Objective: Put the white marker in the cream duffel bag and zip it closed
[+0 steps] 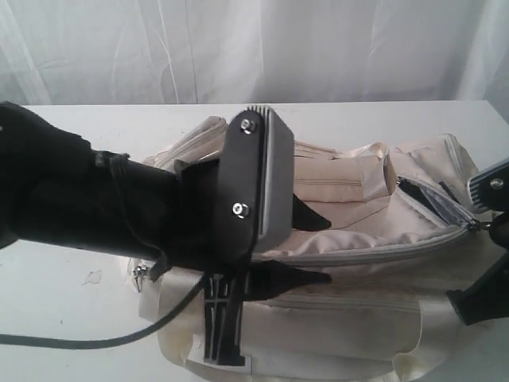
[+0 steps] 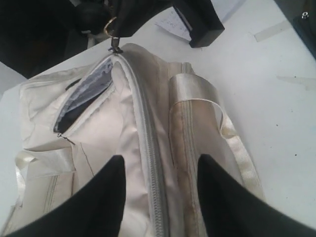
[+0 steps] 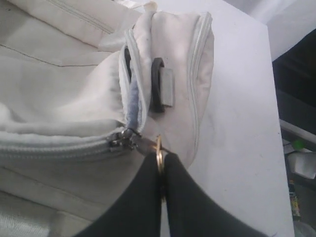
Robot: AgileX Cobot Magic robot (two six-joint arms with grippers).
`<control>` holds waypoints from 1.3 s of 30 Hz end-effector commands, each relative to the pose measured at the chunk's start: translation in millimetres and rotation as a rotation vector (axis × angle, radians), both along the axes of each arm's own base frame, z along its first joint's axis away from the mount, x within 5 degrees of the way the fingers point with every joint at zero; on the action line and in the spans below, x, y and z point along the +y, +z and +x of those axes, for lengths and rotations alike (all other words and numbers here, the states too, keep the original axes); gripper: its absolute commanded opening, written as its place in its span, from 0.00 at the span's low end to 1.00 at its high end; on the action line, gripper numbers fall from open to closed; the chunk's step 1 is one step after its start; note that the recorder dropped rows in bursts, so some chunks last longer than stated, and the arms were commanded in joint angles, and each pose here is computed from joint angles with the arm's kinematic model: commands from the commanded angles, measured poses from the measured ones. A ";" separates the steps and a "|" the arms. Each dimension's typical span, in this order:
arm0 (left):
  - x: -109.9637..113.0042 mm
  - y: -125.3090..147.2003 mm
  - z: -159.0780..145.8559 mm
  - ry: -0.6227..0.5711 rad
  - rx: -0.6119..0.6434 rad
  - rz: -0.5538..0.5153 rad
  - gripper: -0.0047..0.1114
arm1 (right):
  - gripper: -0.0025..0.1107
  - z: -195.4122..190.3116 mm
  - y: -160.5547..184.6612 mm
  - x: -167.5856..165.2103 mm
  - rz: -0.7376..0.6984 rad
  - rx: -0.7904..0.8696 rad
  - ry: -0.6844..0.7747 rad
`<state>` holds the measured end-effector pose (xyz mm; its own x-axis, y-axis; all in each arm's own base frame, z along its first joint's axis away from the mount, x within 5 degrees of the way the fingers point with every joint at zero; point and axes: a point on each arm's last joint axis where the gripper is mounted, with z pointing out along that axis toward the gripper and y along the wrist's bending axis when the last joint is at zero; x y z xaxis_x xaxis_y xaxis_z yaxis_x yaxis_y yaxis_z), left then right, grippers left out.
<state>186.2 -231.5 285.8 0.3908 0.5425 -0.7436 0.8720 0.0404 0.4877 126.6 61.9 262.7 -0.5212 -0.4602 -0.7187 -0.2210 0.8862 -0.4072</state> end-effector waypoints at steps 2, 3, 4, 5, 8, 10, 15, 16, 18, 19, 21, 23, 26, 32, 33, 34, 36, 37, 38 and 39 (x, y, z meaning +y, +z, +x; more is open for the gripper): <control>-14.6 -8.0 -2.7 -0.011 0.004 0.016 0.48 | 0.02 -0.7 -1.1 -1.1 0.027 0.006 -0.014; -17.3 -7.5 -2.6 -0.016 0.005 0.014 0.48 | 0.02 -0.7 -1.1 -1.1 0.030 0.005 -0.016; -21.1 -5.7 -3.6 -0.025 0.002 0.009 0.48 | 0.02 -0.7 -1.1 -0.9 0.036 0.005 -0.018; -25.2 -4.7 -3.8 -0.031 -0.002 0.007 0.48 | 0.02 -0.7 -1.2 -0.6 0.042 0.006 -0.018; -34.1 -0.1 -0.2 -0.009 -0.034 0.001 0.45 | 0.02 -0.8 -1.4 0.8 0.058 0.009 -0.010; -40.3 0.8 6.6 0.027 -0.061 0.005 0.45 | 0.02 -0.9 -1.5 1.1 0.061 0.010 -0.008; -50.3 -8.8 14.9 0.025 -0.048 0.028 0.45 | 0.02 -1.0 -1.3 1.1 0.066 0.012 -0.013; -51.5 -11.8 15.9 0.024 -0.043 0.034 0.45 | 0.02 -1.0 -1.3 0.9 0.073 0.012 -0.020; -53.3 -17.1 17.3 0.024 -0.033 0.046 0.45 | 0.02 -1.0 -1.3 0.9 0.086 0.012 -0.029; -54.5 -20.5 17.8 0.021 -0.023 0.052 0.45 | 0.02 -1.0 -1.3 0.9 0.087 0.011 -0.030; -55.9 -23.1 16.5 0.002 -0.006 0.055 0.45 | 0.02 -1.0 -1.3 0.8 0.092 0.011 -0.035; -57.8 -24.6 14.5 -0.010 -0.001 0.057 0.45 | 0.02 -1.0 -1.3 0.8 0.095 0.011 -0.038; -60.7 -24.6 11.1 -0.015 -0.013 0.060 0.45 | 0.02 -1.0 -1.3 0.9 0.100 0.011 -0.039; -59.8 -27.9 18.5 0.055 -0.048 0.080 0.43 | 0.02 -0.9 -1.2 1.6 0.113 0.010 -0.039; -61.0 -34.2 21.6 0.068 -0.052 0.100 0.36 | 0.02 -0.8 -1.1 2.2 0.117 0.009 -0.033; -63.1 -39.2 23.5 0.069 -0.045 0.111 0.28 | 0.02 -0.7 -0.9 3.4 0.127 0.007 -0.023; -70.1 -41.7 23.6 0.030 -0.019 0.106 0.10 | 0.02 -0.5 -0.7 4.7 0.149 0.004 -0.022; -73.3 -38.9 22.5 0.004 -0.007 0.093 0.04 | 0.02 -0.3 -0.4 4.8 0.154 0.000 -0.023; -75.5 -35.3 23.0 -0.001 -0.001 0.078 0.04 | 0.02 0.0 0.1 4.7 0.152 -0.007 -0.023; -76.0 -33.7 23.9 0.008 0.000 0.071 0.04 | 0.02 0.4 1.0 4.7 0.150 -0.013 -0.021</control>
<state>213.3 -302.1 244.2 0.3837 0.6328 -0.6726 0.8606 0.0190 0.5089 125.9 67.7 261.5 -0.5396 -0.3417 -0.7695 -0.2057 0.9397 -0.2731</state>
